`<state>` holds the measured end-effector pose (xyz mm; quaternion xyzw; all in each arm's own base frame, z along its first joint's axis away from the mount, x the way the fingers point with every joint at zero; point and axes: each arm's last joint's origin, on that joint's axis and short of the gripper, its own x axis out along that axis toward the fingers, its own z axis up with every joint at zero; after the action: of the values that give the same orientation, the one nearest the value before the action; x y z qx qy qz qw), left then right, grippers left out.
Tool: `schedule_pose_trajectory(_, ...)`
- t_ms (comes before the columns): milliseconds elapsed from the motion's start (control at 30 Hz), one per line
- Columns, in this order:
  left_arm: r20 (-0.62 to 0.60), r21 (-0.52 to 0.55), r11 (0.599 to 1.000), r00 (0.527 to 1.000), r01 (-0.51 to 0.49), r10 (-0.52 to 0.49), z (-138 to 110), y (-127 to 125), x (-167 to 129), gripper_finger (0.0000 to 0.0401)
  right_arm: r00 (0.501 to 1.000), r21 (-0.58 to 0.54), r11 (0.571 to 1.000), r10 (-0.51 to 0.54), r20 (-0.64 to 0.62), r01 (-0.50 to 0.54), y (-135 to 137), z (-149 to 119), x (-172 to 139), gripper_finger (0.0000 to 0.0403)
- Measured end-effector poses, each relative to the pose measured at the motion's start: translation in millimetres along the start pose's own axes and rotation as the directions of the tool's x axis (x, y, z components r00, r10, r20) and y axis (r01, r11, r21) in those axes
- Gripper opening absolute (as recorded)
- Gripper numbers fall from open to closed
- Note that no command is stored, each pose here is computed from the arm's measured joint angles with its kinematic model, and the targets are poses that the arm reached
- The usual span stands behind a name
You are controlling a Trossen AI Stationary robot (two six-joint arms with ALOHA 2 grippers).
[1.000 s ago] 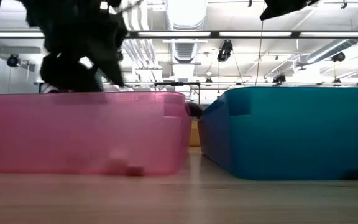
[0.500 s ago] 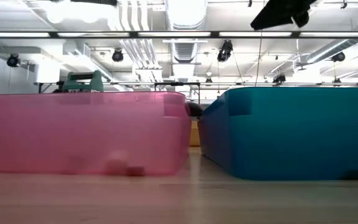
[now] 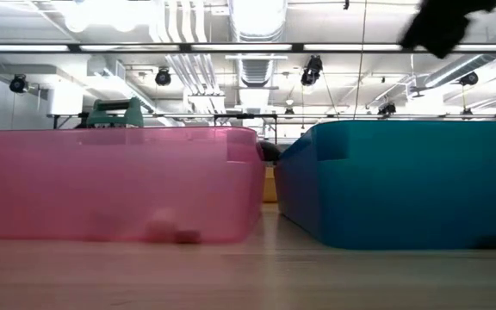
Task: Pick & Place Kitchen Items
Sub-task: Put the blue spatula into the yellow bin
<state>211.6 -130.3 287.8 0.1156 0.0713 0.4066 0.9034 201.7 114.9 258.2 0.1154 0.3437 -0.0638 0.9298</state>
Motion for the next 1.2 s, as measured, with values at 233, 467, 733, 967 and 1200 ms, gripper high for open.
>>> schedule_pose_trajectory(233, -0.002, 0.018, 1.0, 1.0, -0.015, 0.015, 0, 7, 3, 0.0238, 0.972, 0.07, 0.993, -0.077, -0.22, 0.095, 31, -37, -4, 0.001)
schedule_pose_trajectory(467, 0.003, 0.042, 0.993, 0.994, -0.107, 0.107, -1, 17, 12, 0.0238, 0.88, 0.233, 0.912, -0.219, -0.421, 0.338, 48, -39, -4, 0.0008)
schedule_pose_trajectory(733, -0.01, 0.037, 0.985, 0.986, -0.169, 0.169, 5, 35, 23, 0.0238, 0.692, 0.283, 0.8, -0.213, -0.689, 0.528, 92, -40, -2, 0.0008)
schedule_pose_trajectory(967, -0.013, 0.035, 0.989, 0.989, -0.144, 0.144, 5, 36, 21, 0.0239, 0.649, 0.323, 0.717, -0.232, -0.725, 0.618, 133, -55, -4, 0.0022)
schedule_pose_trajectory(1200, -0.05, 0.055, 0.998, 0.999, 0.01, -0.007, 4, 32, 21, 0.0239, 0.568, 0.332, 0.629, -0.216, -0.794, 0.703, 163, -88, -7, 0.0107)
